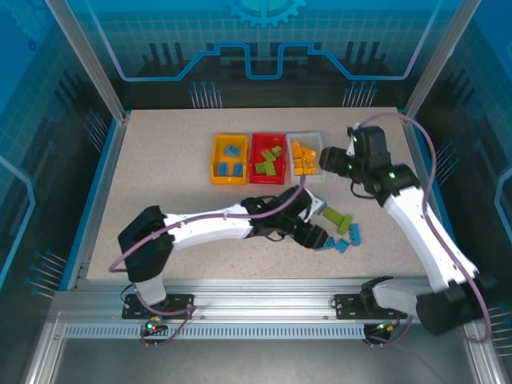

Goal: Sort the legos into containers by color

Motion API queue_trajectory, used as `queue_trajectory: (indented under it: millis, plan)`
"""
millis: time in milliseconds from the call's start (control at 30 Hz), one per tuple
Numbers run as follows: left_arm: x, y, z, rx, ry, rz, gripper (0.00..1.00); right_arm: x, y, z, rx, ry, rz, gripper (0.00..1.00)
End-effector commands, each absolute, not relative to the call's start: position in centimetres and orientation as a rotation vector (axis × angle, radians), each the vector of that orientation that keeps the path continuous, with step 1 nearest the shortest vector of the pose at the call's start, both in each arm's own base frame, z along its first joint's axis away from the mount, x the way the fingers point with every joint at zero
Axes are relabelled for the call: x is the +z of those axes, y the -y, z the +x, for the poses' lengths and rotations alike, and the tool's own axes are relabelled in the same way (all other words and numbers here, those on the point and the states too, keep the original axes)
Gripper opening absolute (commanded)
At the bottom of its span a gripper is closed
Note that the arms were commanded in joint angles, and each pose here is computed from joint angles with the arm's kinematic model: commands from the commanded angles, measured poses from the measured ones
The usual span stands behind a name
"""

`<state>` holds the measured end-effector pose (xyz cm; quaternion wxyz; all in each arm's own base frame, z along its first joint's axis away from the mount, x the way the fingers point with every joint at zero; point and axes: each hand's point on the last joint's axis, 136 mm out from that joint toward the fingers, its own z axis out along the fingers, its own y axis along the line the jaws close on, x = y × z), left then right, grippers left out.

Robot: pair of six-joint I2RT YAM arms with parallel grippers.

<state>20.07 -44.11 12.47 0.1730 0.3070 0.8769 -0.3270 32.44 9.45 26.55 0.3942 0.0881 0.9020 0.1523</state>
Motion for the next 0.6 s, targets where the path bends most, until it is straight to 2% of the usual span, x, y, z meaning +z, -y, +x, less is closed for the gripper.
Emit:
queue_trajectory:
  millis: [0,133,267,567]
  plan:
    - [9.9,44.5,17.9,-0.904,-2.555,1.039,0.68,24.6,-8.6,28.2,0.426,-2.359,0.269,0.71]
    - [9.4,45.5,17.8,-0.853,-2.526,1.097,0.69,24.6,-7.6,24.5,0.446,-2.349,0.289,0.72]
    - [10.6,46.9,18.9,-0.806,-2.416,1.183,0.71,25.2,-6.6,22.7,0.434,-2.311,0.311,0.74]
    - [9.3,49.6,21.1,-0.572,-2.161,1.665,0.77,26.8,-4.3,20.1,0.455,-2.138,0.470,0.79]
